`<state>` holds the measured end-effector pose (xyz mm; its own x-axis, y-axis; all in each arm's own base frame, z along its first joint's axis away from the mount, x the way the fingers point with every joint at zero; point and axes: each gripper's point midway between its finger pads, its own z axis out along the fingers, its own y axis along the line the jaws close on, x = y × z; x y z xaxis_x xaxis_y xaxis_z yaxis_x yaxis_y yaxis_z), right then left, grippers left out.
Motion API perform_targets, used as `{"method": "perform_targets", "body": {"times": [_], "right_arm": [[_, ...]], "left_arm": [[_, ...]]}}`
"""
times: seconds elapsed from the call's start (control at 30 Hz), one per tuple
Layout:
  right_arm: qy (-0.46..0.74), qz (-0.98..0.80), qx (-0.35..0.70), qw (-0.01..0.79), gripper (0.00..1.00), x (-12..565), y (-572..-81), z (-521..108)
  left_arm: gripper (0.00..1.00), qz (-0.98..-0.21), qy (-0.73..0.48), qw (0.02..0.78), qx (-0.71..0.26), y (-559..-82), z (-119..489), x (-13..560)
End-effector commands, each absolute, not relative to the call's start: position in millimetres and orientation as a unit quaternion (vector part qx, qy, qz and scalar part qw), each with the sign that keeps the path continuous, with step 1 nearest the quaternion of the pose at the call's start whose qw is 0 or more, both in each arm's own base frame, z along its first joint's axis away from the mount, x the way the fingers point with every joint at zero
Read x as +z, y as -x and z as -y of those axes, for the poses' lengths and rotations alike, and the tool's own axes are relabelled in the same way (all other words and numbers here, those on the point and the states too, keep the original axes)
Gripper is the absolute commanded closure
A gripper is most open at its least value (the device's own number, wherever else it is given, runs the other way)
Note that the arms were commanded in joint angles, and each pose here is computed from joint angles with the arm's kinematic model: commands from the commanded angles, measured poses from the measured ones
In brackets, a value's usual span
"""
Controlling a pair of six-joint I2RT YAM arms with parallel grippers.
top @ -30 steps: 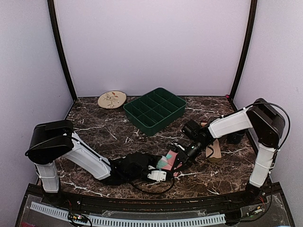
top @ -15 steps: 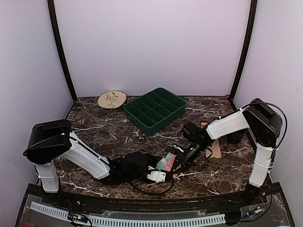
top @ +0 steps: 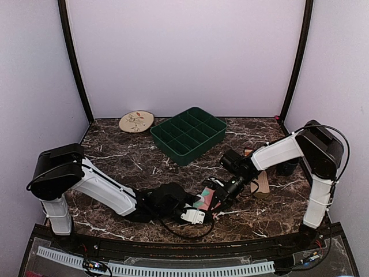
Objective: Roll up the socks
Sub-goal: Roll the sock at the center of the board.
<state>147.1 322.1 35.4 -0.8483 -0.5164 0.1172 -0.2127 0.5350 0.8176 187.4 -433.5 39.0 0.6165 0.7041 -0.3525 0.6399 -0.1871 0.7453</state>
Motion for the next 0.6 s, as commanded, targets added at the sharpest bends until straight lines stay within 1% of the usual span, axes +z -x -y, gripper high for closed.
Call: {"method": "perform_targets", "body": {"times": [0.0, 0.03, 0.1, 0.2, 0.27, 0.37, 0.47, 0.53, 0.57], "right_arm": [[-0.22, 0.852, -0.44, 0.179, 1.0, 38, -145, -327], [-0.22, 0.851, -0.441, 0.181, 1.0, 38, -144, -327], [-0.221, 0.85, -0.442, 0.181, 1.0, 39, -143, -327], [-0.223, 0.85, -0.44, 0.183, 1.0, 38, -141, -327], [-0.223, 0.851, -0.439, 0.183, 1.0, 38, -140, -326], [-0.224, 0.853, -0.435, 0.182, 1.0, 38, -140, -325], [-0.226, 0.855, -0.431, 0.18, 0.97, 38, -140, -323], [-0.226, 0.857, -0.427, 0.178, 0.93, 37, -140, -322], [-0.225, 0.859, -0.424, 0.177, 0.91, 36, -140, -321]], "left_arm": [[0.51, -0.437, -0.791, 0.428, 0.016, -178, 435, 25], [0.53, -0.438, -0.792, 0.425, 0.015, -179, 435, 24], [0.61, -0.442, -0.797, 0.411, 0.014, -179, 433, 18], [0.67, -0.443, -0.801, 0.402, 0.008, -178, 434, 15], [0.72, -0.441, -0.807, 0.393, 0.002, -176, 434, 13], [0.86, -0.448, -0.814, 0.369, -0.011, -171, 434, 9], [0.96, -0.459, -0.824, 0.332, -0.026, -165, 430, 4], [1.0, -0.463, -0.829, 0.313, -0.034, -161, 428, 2], [1.0, -0.464, -0.831, 0.305, -0.038, -159, 427, 3]]}}
